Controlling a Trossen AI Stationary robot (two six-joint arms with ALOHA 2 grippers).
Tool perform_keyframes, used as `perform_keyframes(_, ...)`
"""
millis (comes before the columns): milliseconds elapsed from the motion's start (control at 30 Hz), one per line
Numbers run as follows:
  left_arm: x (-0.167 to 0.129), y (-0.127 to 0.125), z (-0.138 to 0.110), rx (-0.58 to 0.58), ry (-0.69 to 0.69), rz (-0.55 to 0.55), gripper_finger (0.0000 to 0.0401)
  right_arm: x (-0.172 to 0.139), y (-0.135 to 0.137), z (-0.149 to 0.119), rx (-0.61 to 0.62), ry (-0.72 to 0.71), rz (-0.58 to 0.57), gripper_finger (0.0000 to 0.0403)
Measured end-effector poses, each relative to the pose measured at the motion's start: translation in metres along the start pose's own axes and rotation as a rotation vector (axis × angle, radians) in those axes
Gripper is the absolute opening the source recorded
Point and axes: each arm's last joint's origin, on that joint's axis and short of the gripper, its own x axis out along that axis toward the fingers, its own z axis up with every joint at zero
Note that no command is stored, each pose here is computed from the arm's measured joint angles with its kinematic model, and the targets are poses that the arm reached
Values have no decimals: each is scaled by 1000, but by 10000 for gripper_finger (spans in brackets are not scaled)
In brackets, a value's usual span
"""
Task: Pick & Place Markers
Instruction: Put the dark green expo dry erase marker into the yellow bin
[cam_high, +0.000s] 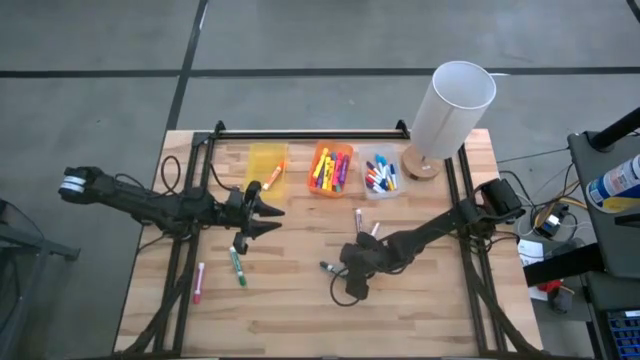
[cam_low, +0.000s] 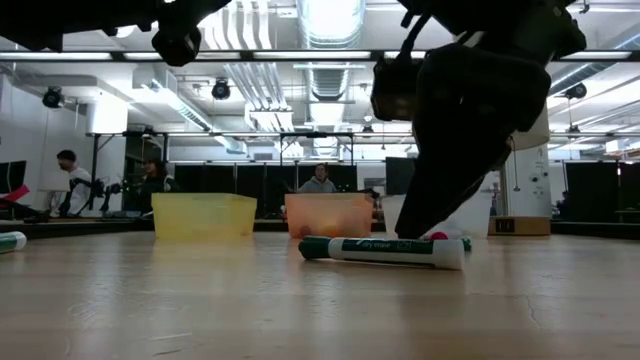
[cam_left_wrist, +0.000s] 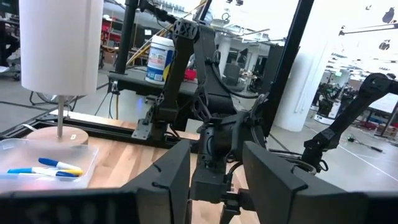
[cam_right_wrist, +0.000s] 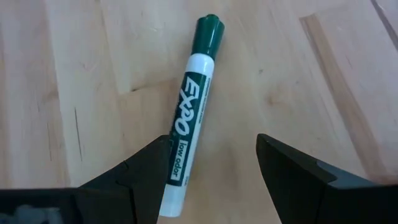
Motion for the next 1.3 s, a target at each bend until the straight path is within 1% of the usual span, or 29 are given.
perform_keyframes(133,0,0,0,10,0,0,142,6,2,-3,-9,6,-2,233)
perform_keyframes(233,0,0,0,11,-2,0,142,17,8,-6,-57,24,-14,233)
perform_keyframes(300,0,0,1,10,-7,-1,142,21,14,-7,-100,36,-40,233)
perform_keyframes(433,0,0,1,10,-11,-2,142,30,25,-6,-141,54,-114,230)
perform_keyframes(533,0,0,1,11,-11,-2,142,29,31,-2,-156,73,-122,220)
perform_keyframes(633,0,0,1,20,-10,-2,142,27,32,0,-158,69,-117,198)
perform_keyframes(700,0,0,1,16,-10,-2,142,27,30,2,-151,70,-114,174)
perform_keyframes(933,0,0,-2,-8,19,2,142,29,20,10,-117,83,-105,58)
perform_keyframes(1133,0,2,-6,-7,47,17,142,24,16,18,-129,53,-86,53)
perform_keyframes(1200,0,2,-6,-3,50,18,142,21,16,23,-139,17,-90,53)
perform_keyframes(1300,0,2,-6,13,49,17,142,9,19,34,-154,-52,-102,53)
